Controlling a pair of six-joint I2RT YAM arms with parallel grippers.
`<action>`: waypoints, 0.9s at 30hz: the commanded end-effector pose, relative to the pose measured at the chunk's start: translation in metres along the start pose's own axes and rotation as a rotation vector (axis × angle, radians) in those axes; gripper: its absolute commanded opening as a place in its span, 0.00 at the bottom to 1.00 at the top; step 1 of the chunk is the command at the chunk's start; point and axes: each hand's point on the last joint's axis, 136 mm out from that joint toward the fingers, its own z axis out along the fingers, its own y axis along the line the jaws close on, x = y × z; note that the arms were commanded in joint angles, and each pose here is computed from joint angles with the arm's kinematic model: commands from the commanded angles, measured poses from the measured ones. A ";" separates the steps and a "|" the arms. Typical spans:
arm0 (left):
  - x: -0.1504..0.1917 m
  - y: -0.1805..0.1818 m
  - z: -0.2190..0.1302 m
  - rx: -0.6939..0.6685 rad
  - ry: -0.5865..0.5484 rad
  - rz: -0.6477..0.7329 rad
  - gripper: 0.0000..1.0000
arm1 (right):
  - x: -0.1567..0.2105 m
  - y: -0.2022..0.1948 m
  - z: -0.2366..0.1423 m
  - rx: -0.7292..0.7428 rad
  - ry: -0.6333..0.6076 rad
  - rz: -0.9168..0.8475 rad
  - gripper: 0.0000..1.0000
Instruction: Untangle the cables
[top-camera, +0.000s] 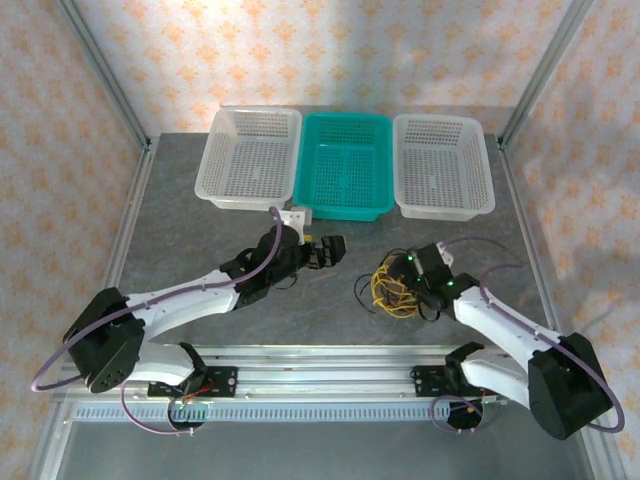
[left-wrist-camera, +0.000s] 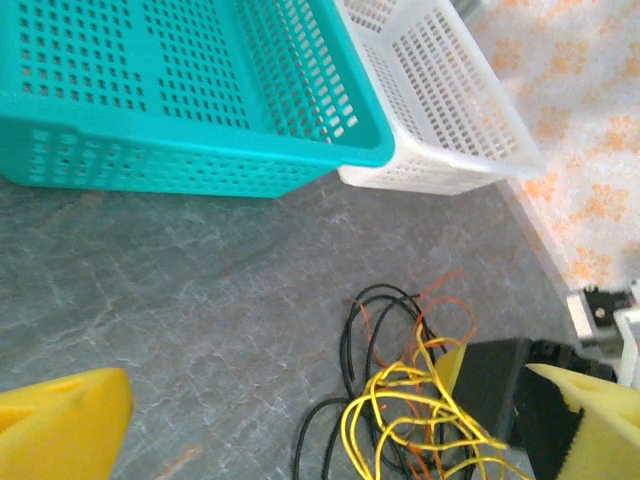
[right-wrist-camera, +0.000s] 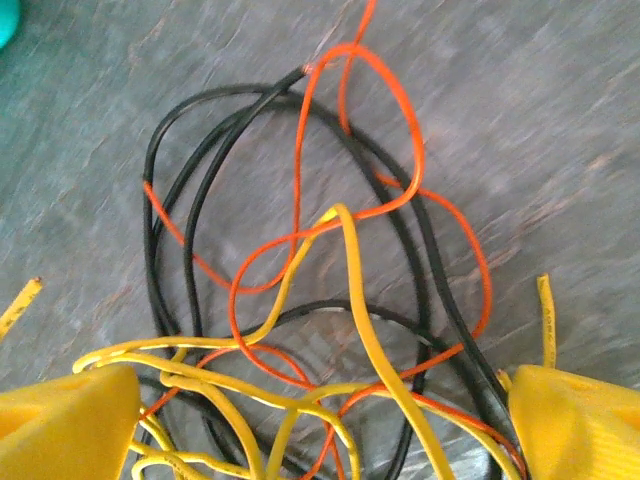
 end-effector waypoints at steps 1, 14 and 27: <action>0.001 0.015 -0.009 -0.025 0.010 -0.025 0.99 | 0.010 0.020 0.002 -0.098 0.012 0.132 0.82; -0.021 0.054 -0.041 -0.129 -0.059 -0.071 0.99 | 0.044 0.157 0.005 -0.363 0.092 0.056 0.63; -0.013 0.071 -0.038 -0.178 -0.013 -0.063 0.99 | 0.025 0.170 -0.016 -0.281 -0.077 -0.175 0.74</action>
